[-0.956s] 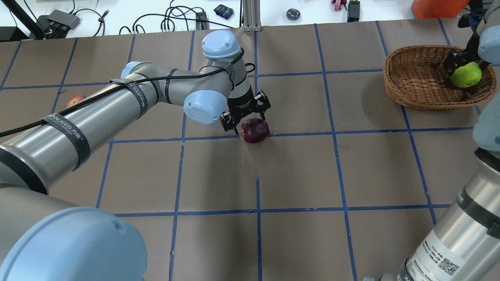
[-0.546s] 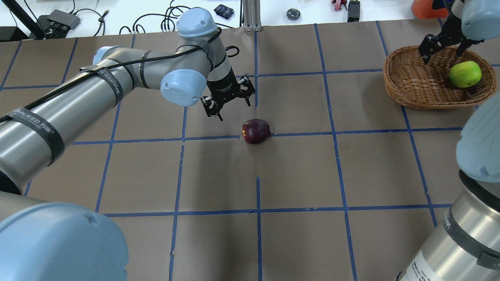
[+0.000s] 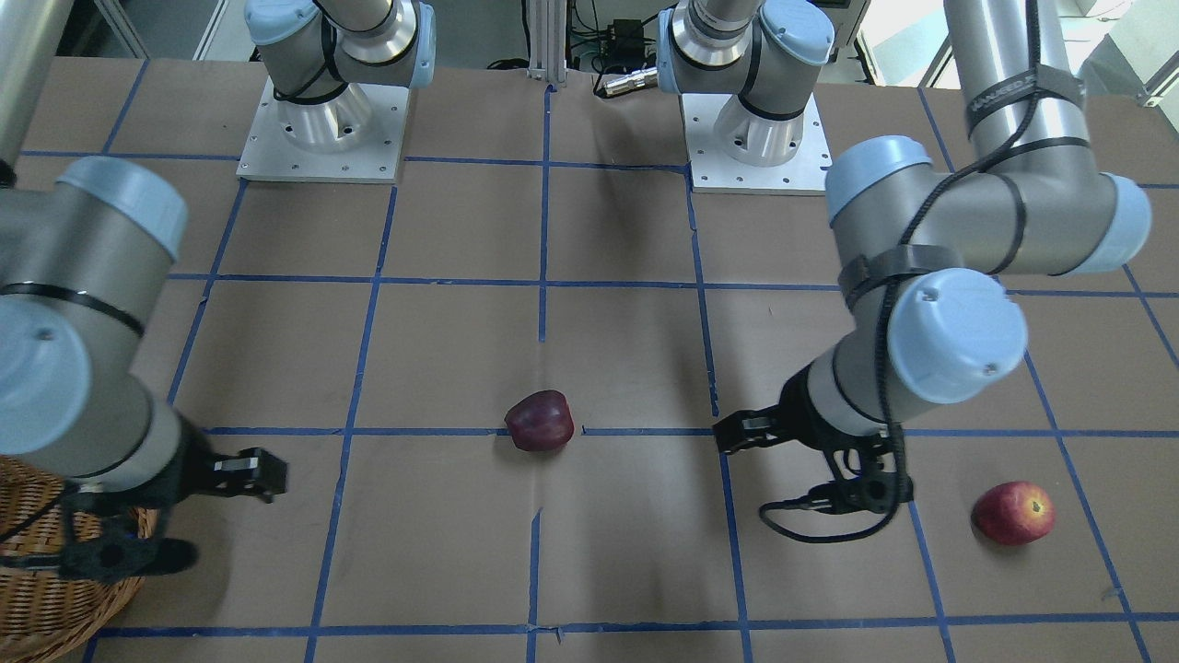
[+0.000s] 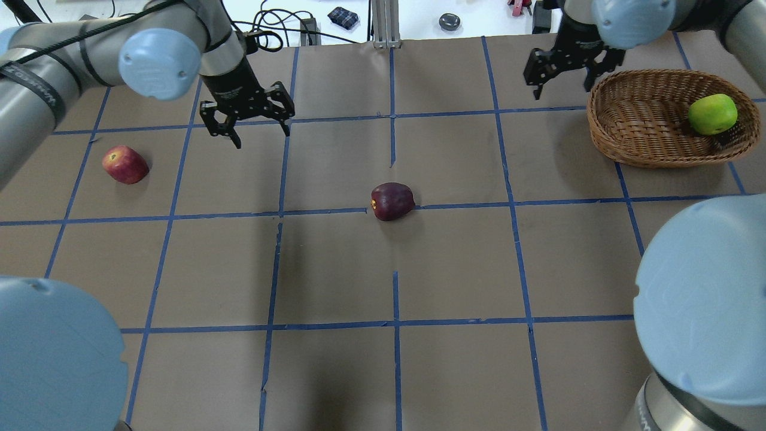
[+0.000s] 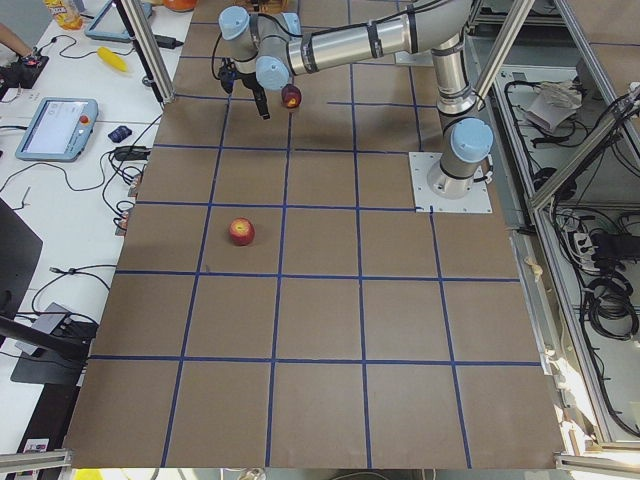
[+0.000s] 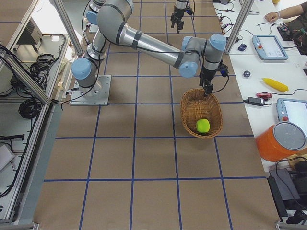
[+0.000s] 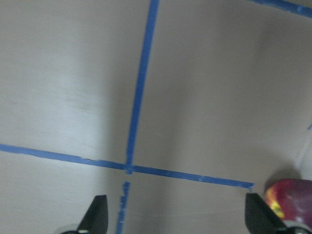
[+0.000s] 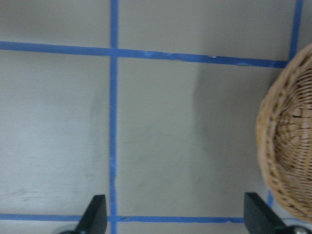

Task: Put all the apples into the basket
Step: 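Move the right gripper to the purple apple while the left reaches the red apple, then grasp the purple apple with the right gripper while the left grasps the red apple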

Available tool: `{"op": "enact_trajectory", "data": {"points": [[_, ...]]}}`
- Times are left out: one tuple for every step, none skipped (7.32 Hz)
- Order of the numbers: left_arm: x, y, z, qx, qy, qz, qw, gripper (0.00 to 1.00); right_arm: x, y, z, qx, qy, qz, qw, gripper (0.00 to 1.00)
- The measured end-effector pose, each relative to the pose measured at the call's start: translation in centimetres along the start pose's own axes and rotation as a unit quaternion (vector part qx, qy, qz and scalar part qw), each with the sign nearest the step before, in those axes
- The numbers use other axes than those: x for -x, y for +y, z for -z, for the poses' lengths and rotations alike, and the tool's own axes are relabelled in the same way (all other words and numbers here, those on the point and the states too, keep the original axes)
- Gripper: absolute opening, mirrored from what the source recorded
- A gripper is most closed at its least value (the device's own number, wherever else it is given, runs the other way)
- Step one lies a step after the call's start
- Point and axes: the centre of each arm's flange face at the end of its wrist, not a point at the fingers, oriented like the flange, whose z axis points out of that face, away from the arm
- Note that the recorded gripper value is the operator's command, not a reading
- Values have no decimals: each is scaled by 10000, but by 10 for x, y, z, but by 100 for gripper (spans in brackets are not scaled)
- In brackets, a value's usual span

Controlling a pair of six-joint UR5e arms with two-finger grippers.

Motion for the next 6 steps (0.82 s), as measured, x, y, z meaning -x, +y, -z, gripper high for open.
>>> {"op": "enact_trajectory", "data": {"points": [[47,-11,6,-14,-84,-371,9993,100,59,12,-6,89,-142,51,9998,100],[95,-23,9,-64,-137,-746,9971,100,109,26,-13,179,-188,64,9996,100],[143,-36,11,-217,-199,-1145,9930,100,151,41,-20,259,-203,-1,9995,100],[190,-48,9,-369,-307,-1511,9874,100,187,53,-29,354,-251,-72,9990,100],[232,-56,1,-372,-421,-1742,9831,100,211,61,-39,455,-320,-100,9984,100],[263,-62,-13,-262,-517,-1873,9806,100,228,67,-48,539,-400,-78,9977,100]]}}
